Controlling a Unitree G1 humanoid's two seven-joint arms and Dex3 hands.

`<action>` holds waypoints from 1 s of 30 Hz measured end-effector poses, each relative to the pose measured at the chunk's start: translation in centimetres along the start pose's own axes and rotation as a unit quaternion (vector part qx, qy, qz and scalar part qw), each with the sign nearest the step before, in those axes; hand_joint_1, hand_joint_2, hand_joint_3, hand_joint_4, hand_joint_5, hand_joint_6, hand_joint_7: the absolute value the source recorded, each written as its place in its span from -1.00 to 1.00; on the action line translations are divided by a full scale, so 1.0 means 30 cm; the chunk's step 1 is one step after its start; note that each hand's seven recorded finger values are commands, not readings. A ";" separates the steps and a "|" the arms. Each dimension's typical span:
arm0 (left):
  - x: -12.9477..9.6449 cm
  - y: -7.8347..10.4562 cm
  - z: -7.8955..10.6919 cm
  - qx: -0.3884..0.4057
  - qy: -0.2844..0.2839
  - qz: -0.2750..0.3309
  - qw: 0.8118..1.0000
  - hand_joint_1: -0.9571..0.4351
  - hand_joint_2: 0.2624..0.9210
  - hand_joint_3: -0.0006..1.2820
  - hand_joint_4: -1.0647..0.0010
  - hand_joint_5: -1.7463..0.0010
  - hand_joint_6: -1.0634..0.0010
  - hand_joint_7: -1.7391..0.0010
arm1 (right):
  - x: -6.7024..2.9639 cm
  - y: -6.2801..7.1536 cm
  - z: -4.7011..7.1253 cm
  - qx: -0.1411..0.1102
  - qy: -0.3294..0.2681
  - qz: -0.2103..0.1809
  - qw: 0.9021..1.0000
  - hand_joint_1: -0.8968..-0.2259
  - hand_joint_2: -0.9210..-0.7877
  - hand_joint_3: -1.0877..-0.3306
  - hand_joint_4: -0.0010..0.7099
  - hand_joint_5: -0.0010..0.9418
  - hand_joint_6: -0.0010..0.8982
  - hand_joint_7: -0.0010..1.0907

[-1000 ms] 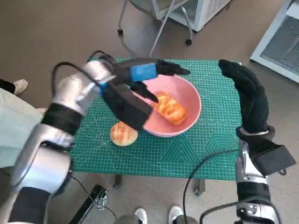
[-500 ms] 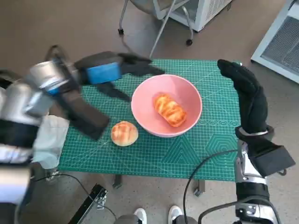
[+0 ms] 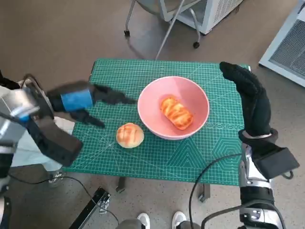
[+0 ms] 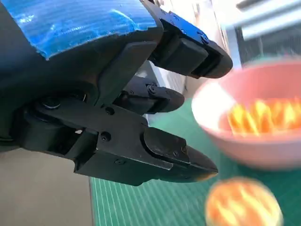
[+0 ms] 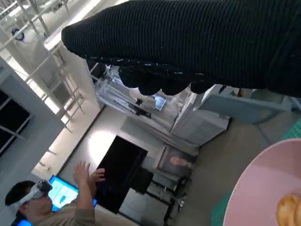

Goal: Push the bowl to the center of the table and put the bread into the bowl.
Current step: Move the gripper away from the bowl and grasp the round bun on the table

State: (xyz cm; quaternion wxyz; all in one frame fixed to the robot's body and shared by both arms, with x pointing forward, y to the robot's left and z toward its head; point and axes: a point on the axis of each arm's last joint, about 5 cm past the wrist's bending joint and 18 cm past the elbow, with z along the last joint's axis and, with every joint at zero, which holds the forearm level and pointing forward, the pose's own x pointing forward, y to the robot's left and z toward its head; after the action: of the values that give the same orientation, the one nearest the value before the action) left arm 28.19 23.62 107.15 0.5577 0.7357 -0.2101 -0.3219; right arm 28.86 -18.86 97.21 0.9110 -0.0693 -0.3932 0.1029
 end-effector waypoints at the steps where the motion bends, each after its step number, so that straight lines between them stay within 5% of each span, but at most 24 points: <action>1: 0.000 -0.005 0.003 0.000 -0.003 -0.003 1.000 0.30 0.62 -1.00 0.06 0.97 -0.04 0.94 | 0.001 0.000 0.000 0.001 0.000 0.001 1.000 -0.17 -1.00 -0.32 -0.03 -0.94 -0.99 0.51; 11: 0.006 -0.028 0.016 0.005 -0.004 -0.019 1.000 0.25 0.60 -1.00 0.05 0.98 -0.12 0.93 | 0.004 0.002 0.001 0.003 0.002 0.012 1.000 -0.16 -1.00 -0.33 -0.04 -0.94 -1.00 0.52; 30: 0.107 -0.173 0.056 0.010 0.004 -0.087 0.996 0.15 0.63 -0.99 0.07 1.00 -0.12 0.96 | 0.001 -0.011 0.002 0.000 0.002 0.018 1.000 -0.12 -1.00 -0.31 -0.03 -0.94 -1.00 0.53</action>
State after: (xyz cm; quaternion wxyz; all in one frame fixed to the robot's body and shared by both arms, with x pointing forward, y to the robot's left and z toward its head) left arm 28.98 21.83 101.12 0.5208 0.7580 -0.1470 -0.3641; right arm 28.88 -19.15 97.35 0.9099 -0.0767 -0.3900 0.1189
